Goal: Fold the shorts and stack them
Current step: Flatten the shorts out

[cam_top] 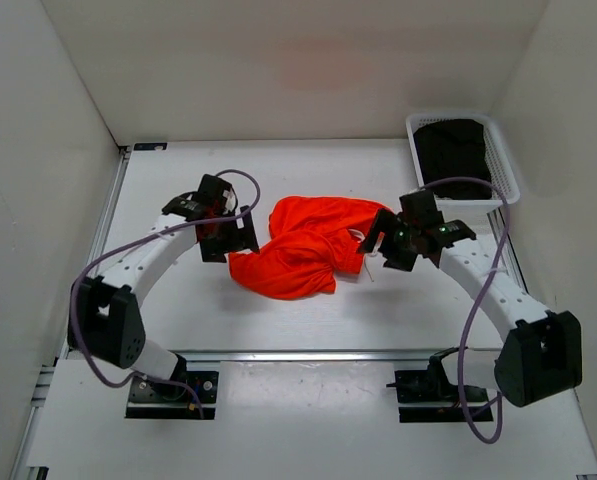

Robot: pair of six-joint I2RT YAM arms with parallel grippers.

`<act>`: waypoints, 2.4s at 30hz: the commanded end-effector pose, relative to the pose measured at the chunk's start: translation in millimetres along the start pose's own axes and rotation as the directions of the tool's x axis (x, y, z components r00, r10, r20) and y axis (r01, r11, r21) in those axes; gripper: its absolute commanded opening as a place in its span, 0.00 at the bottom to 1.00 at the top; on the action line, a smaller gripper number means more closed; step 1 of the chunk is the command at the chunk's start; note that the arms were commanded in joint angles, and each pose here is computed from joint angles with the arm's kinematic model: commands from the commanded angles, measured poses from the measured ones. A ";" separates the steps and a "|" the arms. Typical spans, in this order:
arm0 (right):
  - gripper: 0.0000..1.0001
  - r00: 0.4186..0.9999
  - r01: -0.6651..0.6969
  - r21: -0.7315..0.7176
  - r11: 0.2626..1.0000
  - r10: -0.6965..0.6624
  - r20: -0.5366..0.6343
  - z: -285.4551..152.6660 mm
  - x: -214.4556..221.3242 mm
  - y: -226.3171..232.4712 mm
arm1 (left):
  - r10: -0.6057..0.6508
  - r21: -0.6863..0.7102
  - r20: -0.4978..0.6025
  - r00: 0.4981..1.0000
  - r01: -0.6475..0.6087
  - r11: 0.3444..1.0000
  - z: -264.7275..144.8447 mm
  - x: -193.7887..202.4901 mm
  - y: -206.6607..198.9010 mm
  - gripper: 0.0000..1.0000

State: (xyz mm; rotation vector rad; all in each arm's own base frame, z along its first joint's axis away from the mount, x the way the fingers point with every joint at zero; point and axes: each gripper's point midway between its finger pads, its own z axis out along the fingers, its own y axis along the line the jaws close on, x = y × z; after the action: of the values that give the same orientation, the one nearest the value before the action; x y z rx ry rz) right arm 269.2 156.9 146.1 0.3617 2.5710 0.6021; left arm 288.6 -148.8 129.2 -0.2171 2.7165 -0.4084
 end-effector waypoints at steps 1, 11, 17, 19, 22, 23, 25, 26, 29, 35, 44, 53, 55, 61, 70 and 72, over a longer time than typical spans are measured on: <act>0.85 0.988 -0.125 -0.118 0.985 0.113 -0.104 17.9 22.5 18.9 | -0.049 -0.061 0.007 0.999 0.049 0.997 27.9 -6.9 7.6 1.00; 0.85 0.892 -0.444 -0.192 0.875 0.413 -0.184 65.8 35.1 27.4 | -0.097 -0.134 -0.111 0.989 0.082 0.988 86.6 9.9 21.0 0.90; 0.81 0.883 -0.455 -0.135 0.880 0.428 -0.192 96.4 42.2 26.8 | -0.096 -0.130 -0.105 0.990 0.082 0.988 89.2 6.5 19.2 0.16; 0.76 0.892 -0.444 -0.131 0.887 0.423 -0.159 98.4 38.5 27.8 | -0.095 -0.124 -0.098 0.991 0.082 0.989 88.3 3.2 17.2 0.10; 0.58 0.897 -0.439 -0.070 0.896 0.432 -0.095 104.4 32.8 18.6 | -0.103 -0.121 -0.084 0.991 0.092 0.988 84.9 -1.0 18.6 0.10; 0.51 0.901 -0.431 -0.053 0.901 0.426 -0.083 108.3 33.0 13.8 | -0.101 -0.114 -0.076 0.992 0.092 0.989 82.0 -2.9 17.2 0.10; 0.24 0.902 -0.431 -0.035 0.902 0.429 -0.049 111.4 26.1 11.1 | -0.090 -0.091 -0.078 0.993 0.083 0.992 78.3 -3.1 13.1 0.10; 0.17 0.909 -0.416 -0.008 0.909 0.416 -0.006 112.3 20.0 4.6 | -0.087 -0.081 -0.065 0.994 0.082 0.993 73.8 -5.8 10.9 0.10; 0.00 0.929 -0.367 0.015 0.930 0.365 0.060 104.6 -3.0 9.5 | -0.091 -0.059 -0.018 0.996 0.090 0.994 56.6 -21.4 9.0 0.10; 0.00 0.950 -0.236 -0.073 0.969 0.245 0.194 69.9 -84.8 56.2 | -0.111 -0.042 0.109 0.988 0.116 0.992 10.2 -86.4 7.1 0.10; 0.00 0.874 -0.049 -0.339 0.940 0.204 0.441 -70.3 -215.5 149.4 | -0.104 0.097 0.453 0.885 0.067 0.993 -160.5 -219.5 -39.6 0.10; 0.00 0.957 0.061 -0.207 0.977 0.002 0.289 -33.2 -62.3 90.7 | -0.181 0.075 0.258 0.949 0.167 0.983 -77.9 -82.1 9.7 0.83; 0.11 0.968 0.066 -0.104 0.992 -0.039 0.246 -10.1 -20.9 56.5 | -0.204 0.039 0.176 0.963 0.200 0.979 -46.2 -54.8 24.0 0.92; 0.39 0.993 -0.092 0.195 0.977 0.076 0.085 6.0 40.3 -50.6 | -0.190 -0.052 0.122 0.974 0.197 0.979 -19.7 -44.0 42.5 0.66; 0.64 0.974 -0.215 -0.042 0.976 0.217 0.058 -12.0 51.6 -23.8 | -0.246 -0.172 0.131 0.961 0.266 0.949 2.2 -55.7 77.4 0.78; 0.74 0.965 -0.263 -0.078 0.962 0.263 -0.008 -2.3 67.4 -21.5 | -0.261 -0.195 0.106 0.959 0.278 0.941 20.0 -64.7 82.8 0.87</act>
State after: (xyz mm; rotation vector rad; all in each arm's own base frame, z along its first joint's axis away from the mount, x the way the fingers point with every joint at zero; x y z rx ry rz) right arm 220.9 139.5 125.3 0.6446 2.4478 0.6215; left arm 319.2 -74.8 111.7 -0.6076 2.7004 -0.2291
